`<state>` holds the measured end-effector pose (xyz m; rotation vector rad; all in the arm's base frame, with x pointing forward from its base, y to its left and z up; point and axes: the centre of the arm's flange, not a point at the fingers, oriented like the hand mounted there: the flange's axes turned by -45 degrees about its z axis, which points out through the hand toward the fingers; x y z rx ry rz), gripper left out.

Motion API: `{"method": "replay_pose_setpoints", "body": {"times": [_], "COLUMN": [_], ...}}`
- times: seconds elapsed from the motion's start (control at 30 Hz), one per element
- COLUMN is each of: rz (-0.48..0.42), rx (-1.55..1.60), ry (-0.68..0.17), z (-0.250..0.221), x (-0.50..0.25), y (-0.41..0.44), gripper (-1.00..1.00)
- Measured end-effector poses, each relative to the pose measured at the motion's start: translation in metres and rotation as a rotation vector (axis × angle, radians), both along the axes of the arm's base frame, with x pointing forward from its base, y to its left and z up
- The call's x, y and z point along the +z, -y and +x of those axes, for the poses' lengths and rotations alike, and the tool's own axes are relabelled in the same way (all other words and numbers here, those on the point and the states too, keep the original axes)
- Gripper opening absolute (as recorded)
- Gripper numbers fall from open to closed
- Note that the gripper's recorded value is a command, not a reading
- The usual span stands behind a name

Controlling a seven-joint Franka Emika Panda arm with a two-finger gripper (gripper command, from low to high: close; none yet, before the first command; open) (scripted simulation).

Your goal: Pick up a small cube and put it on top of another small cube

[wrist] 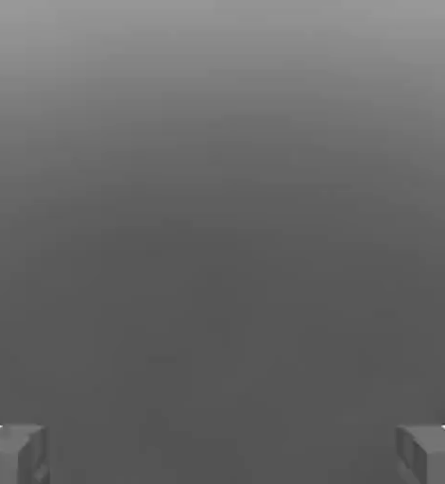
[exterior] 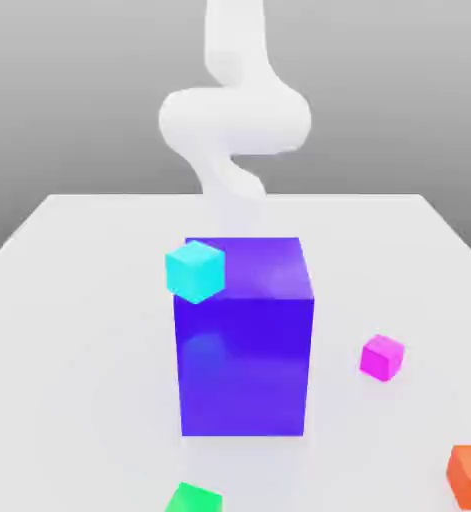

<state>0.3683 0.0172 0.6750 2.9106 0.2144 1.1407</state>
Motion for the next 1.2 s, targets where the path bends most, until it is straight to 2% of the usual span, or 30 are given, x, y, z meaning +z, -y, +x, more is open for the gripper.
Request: {"method": "replay_pose_setpoints", "body": {"times": [0.23, 0.5, 0.73, 1.0, 1.1, 1.2], "rz": [-0.198, -0.410, -0.583, -0.762, -0.825, -0.850], "rx": [0.401, 0.876, 1.311, 1.824, 2.025, 2.110], "ry": [-0.126, -0.230, -0.293, -0.337, -0.346, -0.344], "z": [0.038, 0.034, -0.006, -0.081, -0.114, -0.127], "x": [-0.107, -0.231, -0.333, -0.436, -0.469, -0.495], "y": [-0.061, -0.135, -0.186, -0.215, -0.217, -0.219], "gripper": [0.00, 0.00, 0.00, 0.00, 0.00, 0.00]}}
